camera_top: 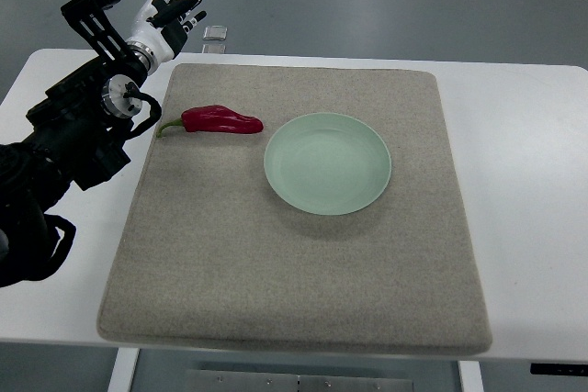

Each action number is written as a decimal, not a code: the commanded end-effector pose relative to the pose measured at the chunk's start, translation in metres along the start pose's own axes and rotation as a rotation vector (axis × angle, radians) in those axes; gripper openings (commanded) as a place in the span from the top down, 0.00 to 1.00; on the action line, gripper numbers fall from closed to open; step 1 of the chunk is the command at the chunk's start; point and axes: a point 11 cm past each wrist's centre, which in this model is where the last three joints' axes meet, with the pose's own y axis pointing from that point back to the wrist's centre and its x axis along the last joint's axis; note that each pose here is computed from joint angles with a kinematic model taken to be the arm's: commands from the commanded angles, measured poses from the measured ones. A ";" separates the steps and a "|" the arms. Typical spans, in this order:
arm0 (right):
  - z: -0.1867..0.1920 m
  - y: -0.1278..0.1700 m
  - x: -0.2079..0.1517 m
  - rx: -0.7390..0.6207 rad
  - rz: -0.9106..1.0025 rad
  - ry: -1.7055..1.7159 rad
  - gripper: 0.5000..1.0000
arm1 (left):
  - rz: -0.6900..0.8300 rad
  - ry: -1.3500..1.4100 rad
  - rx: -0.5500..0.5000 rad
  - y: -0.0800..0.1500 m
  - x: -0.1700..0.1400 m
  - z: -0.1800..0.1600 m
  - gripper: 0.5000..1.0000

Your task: Place red pepper on plate with left hand

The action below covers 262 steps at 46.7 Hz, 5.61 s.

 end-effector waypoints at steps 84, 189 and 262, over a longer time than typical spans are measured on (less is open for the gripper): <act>0.000 0.000 0.000 0.000 0.000 0.001 0.14 | -0.442 -1.269 0.295 0.011 -0.043 -0.011 0.02; 0.000 0.000 0.000 0.000 0.000 0.001 0.14 | -0.644 -1.744 0.407 0.030 -0.025 -0.015 0.43; 0.000 0.000 0.000 0.000 0.000 0.001 0.14 | -0.670 -1.686 0.233 0.018 -0.088 0.019 1.00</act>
